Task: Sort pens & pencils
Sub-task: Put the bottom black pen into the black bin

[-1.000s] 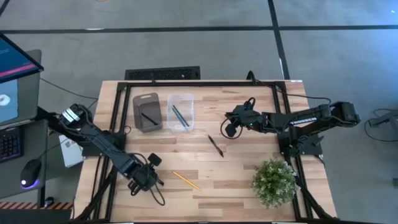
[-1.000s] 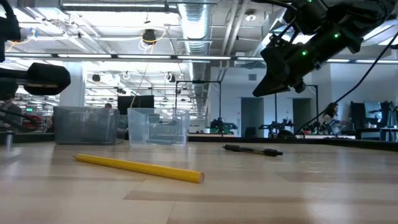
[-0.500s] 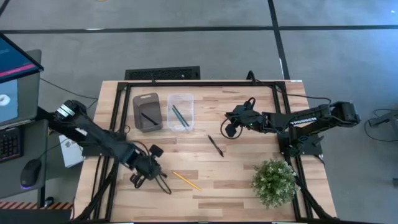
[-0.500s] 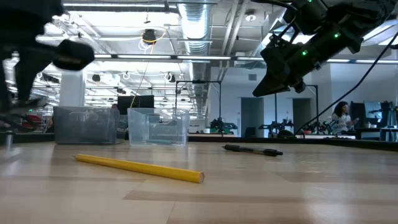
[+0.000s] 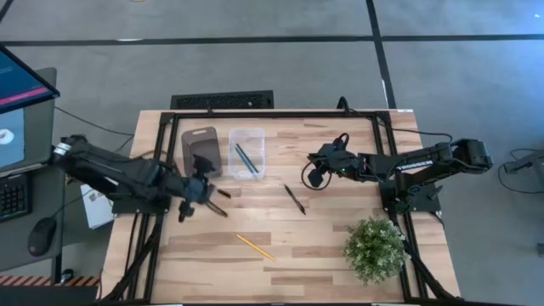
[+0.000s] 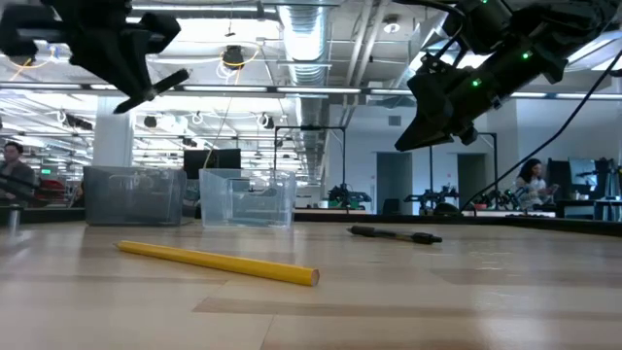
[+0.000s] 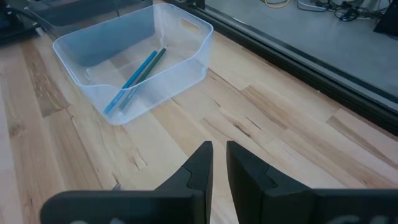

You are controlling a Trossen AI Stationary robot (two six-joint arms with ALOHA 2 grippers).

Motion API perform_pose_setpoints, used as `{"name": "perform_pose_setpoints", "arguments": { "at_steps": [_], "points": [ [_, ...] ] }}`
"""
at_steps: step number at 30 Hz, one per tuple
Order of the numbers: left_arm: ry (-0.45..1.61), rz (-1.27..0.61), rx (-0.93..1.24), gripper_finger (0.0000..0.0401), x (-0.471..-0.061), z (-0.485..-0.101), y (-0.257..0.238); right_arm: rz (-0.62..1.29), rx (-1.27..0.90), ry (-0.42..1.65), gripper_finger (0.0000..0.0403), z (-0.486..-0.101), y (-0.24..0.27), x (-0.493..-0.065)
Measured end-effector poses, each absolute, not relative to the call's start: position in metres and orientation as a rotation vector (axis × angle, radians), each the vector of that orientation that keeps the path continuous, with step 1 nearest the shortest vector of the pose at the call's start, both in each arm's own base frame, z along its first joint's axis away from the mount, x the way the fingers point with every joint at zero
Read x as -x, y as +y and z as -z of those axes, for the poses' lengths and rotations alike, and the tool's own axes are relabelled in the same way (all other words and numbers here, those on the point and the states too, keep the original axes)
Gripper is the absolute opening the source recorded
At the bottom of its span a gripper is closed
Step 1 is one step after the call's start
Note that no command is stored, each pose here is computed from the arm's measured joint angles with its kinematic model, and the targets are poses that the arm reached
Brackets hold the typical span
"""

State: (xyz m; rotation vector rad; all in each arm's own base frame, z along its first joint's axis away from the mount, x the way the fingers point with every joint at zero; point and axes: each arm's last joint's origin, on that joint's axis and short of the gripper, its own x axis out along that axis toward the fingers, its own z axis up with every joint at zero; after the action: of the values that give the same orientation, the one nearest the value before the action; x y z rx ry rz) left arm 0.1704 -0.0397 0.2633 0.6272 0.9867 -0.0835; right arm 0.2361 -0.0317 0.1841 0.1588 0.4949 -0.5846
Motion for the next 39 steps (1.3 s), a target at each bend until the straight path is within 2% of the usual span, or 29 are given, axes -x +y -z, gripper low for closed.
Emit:
{"name": "perform_pose_setpoints", "arguments": {
  "at_steps": [11,19,31,39],
  "points": [
    [1.136,0.012,-0.821,0.0024,-0.156,-0.270,0.016,0.587,-0.158,0.495,0.0067,-0.184,-0.032,-0.236],
    [1.357,0.023,-0.822,0.0023,-0.150,-0.259,0.046,0.587,-0.159,0.495,0.0067,-0.184,-0.032,-0.236],
    [1.562,0.171,-0.865,0.0024,-0.163,-0.235,0.078,0.587,-0.159,0.495,0.0067,-0.184,-0.032,-0.236],
    [1.652,0.296,-0.759,0.0022,-0.175,-0.210,0.097,0.588,-0.159,0.495,0.0067,-0.184,-0.032,-0.236]
  ]
}}
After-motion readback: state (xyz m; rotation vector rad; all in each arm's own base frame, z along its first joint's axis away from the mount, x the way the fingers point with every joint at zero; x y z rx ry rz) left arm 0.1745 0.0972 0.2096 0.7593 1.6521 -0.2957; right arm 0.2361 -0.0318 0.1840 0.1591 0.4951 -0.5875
